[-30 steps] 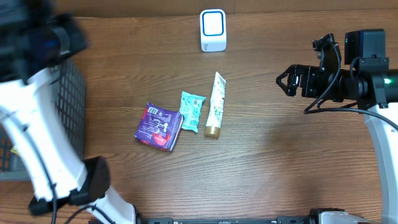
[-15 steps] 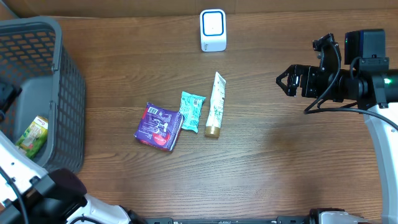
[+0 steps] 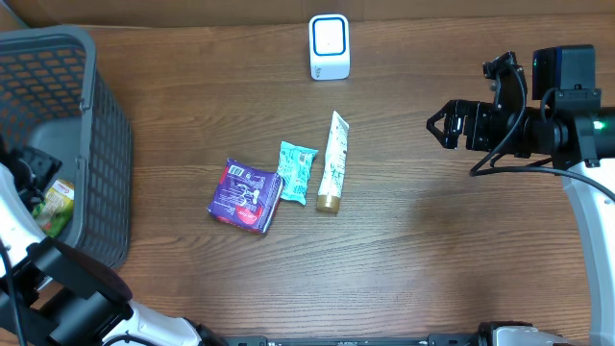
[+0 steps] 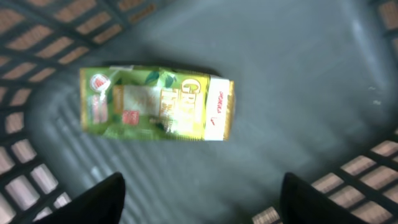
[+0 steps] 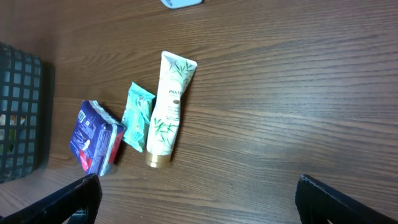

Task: Scan the item barcode
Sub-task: 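Move the left gripper back into the basket toward the yellow-green box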

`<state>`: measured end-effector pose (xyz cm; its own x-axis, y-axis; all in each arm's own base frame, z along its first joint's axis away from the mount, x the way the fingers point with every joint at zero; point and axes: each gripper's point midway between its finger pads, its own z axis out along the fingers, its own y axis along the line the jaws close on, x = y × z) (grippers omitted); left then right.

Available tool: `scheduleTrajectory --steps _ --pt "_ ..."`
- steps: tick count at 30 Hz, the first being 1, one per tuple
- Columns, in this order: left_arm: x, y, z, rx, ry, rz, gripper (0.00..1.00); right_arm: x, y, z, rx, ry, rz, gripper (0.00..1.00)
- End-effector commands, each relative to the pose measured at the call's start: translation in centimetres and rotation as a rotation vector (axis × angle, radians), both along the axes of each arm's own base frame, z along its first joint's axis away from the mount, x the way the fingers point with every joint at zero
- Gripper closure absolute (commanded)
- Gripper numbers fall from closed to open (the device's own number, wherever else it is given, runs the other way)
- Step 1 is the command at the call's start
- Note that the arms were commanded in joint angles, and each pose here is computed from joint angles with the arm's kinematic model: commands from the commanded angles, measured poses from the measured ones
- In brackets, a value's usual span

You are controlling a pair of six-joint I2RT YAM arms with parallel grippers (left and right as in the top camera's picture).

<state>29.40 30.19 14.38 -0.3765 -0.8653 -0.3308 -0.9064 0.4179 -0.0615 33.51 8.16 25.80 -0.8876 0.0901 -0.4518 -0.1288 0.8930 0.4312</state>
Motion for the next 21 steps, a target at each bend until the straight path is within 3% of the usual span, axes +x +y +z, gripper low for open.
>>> scheduleTrajectory --steps 1,10,21 --pt "-0.8 -0.7 -2.7 -0.009 0.059 -0.059 0.22 0.3 0.1 1.1 -0.004 -0.035 0.004 0.0" --pt "-2.6 -0.9 -7.7 0.036 0.168 -0.231 0.19 0.3 0.1 1.1 -0.004 -0.035 0.004 0.0" --pt "-1.3 0.5 -7.7 0.136 0.161 -0.347 0.02 0.3 0.1 1.1 -0.004 -0.035 0.004 0.0"
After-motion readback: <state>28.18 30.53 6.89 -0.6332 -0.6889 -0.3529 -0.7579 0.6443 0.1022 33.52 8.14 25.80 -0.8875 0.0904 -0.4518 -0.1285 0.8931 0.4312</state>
